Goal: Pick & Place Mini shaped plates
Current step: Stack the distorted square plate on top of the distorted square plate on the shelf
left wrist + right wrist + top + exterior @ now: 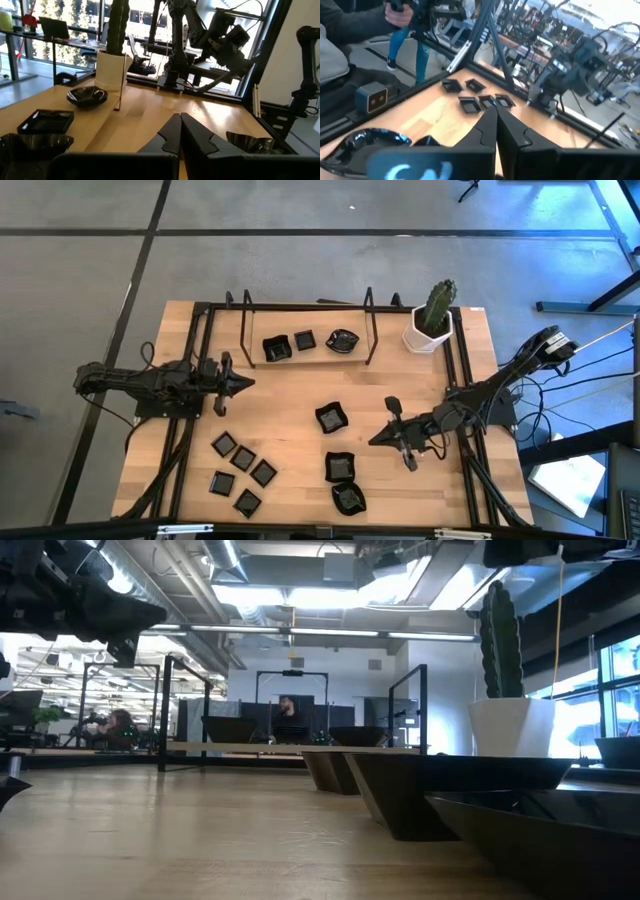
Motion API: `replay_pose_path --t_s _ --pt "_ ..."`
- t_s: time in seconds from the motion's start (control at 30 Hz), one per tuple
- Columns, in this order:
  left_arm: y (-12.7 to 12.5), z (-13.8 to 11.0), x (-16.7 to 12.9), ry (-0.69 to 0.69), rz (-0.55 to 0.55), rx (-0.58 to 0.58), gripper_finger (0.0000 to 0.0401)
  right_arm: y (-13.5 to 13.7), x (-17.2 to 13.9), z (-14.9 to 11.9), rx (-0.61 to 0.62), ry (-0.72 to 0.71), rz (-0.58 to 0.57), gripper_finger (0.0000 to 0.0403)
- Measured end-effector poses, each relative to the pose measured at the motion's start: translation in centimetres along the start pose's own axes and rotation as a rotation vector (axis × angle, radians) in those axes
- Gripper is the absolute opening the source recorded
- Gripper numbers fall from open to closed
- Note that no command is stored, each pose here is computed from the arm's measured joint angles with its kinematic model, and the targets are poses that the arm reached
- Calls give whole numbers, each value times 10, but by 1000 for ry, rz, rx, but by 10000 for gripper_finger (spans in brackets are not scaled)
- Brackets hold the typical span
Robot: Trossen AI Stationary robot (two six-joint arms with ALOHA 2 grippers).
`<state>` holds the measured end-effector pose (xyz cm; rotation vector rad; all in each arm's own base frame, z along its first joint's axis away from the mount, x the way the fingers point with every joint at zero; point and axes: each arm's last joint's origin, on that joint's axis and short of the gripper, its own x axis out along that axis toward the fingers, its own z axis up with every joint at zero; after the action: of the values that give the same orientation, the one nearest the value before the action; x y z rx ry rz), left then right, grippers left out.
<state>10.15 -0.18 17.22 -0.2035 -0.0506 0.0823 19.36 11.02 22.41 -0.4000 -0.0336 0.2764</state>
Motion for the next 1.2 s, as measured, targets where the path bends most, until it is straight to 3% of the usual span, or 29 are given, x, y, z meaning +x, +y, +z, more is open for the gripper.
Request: replay_pose_path --t_s 0.2,0.4,0.53,0.63,0.7,0.83,1.0,1.2 --pt "0 3 0 -17 13 24 6 2 0 -7 -24 64 25 9" --pt "0 5 0 -40 29 35 2 -1 2 -1 -36 -86 210 3" --pt "0 5 0 -40 31 28 3 -17 5 -4 42 -63 85 5" --pt "0 3 0 -30 18 6 6 -26 6 -17 140 90 -80 5" --pt "0 0 0 -11 4 -2 5 -29 4 -30 142 230 -147 5" --pt "0 -1 0 4 -8 1 2 -30 1 -45 123 376 -152 5" --pt "1 -1 0 -3 18 8 6 -32 1 -46 191 375 -174 5" --pt "1 -1 0 -2 19 9 3 -30 0 -50 182 424 -158 6"
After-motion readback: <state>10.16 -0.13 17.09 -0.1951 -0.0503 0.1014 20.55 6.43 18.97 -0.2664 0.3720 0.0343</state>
